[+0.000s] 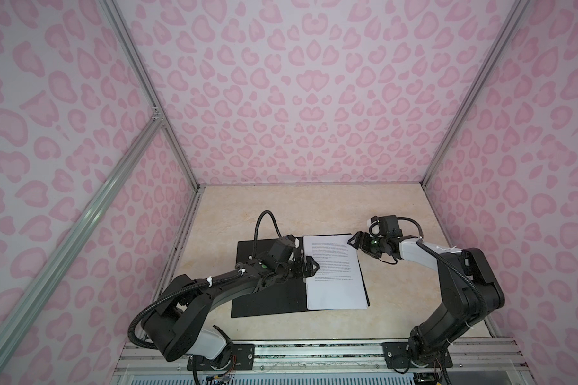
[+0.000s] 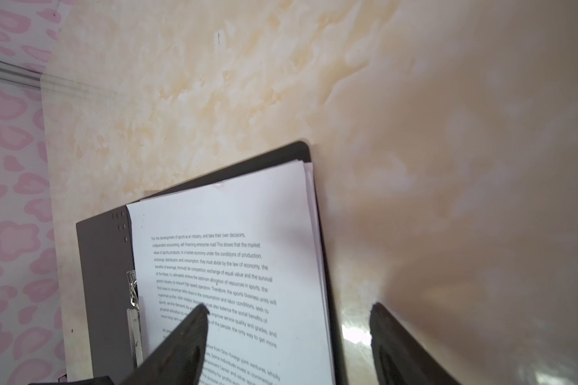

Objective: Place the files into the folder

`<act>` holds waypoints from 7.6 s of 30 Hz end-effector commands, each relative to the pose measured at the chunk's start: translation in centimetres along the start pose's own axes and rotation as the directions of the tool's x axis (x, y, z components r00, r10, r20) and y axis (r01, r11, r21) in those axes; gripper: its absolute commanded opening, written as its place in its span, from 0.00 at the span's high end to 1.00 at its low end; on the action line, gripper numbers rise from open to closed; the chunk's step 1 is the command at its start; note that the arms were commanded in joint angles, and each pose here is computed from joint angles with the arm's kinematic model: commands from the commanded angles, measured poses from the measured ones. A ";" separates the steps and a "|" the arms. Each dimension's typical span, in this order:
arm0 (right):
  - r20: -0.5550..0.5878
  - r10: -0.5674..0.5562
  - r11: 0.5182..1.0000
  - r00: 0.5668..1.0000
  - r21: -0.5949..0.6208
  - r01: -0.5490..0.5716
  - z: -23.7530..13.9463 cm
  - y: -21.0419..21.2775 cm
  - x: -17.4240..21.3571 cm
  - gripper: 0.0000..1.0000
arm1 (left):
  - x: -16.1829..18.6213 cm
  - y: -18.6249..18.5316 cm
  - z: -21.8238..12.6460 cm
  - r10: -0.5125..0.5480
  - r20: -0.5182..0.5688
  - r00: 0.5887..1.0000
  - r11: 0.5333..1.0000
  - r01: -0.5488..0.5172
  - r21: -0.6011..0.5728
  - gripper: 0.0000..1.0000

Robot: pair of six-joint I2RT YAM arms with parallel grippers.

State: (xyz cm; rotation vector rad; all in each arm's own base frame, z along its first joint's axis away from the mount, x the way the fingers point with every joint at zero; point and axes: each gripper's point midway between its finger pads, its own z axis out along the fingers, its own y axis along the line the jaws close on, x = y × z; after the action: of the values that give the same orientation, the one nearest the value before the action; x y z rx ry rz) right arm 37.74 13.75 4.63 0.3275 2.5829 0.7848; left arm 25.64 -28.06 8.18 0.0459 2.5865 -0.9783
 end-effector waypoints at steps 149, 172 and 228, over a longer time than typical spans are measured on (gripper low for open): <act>-0.300 -0.511 0.857 0.806 -0.245 0.453 8.9 17.5 10.2 0.09 | 1.9 11.6 -8.3 -0.327 0.090 0.941 0.944 0.329 -0.001 0.02; -0.355 -0.483 0.872 0.801 -0.276 0.404 11.0 18.0 11.9 0.13 | 1.5 11.8 -8.5 -0.322 0.104 0.941 0.946 0.325 -0.014 0.02; 0.128 0.202 0.963 0.971 -0.205 -0.174 -5.6 18.1 8.5 0.09 | 1.9 11.3 -9.7 -0.363 0.159 0.918 0.932 0.361 0.046 0.03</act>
State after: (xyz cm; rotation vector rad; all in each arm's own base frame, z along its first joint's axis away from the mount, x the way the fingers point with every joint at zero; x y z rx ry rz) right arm 28.53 28.66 15.31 0.3377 2.4209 0.9975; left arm 22.26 -13.71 7.10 -0.4958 2.4939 -1.0895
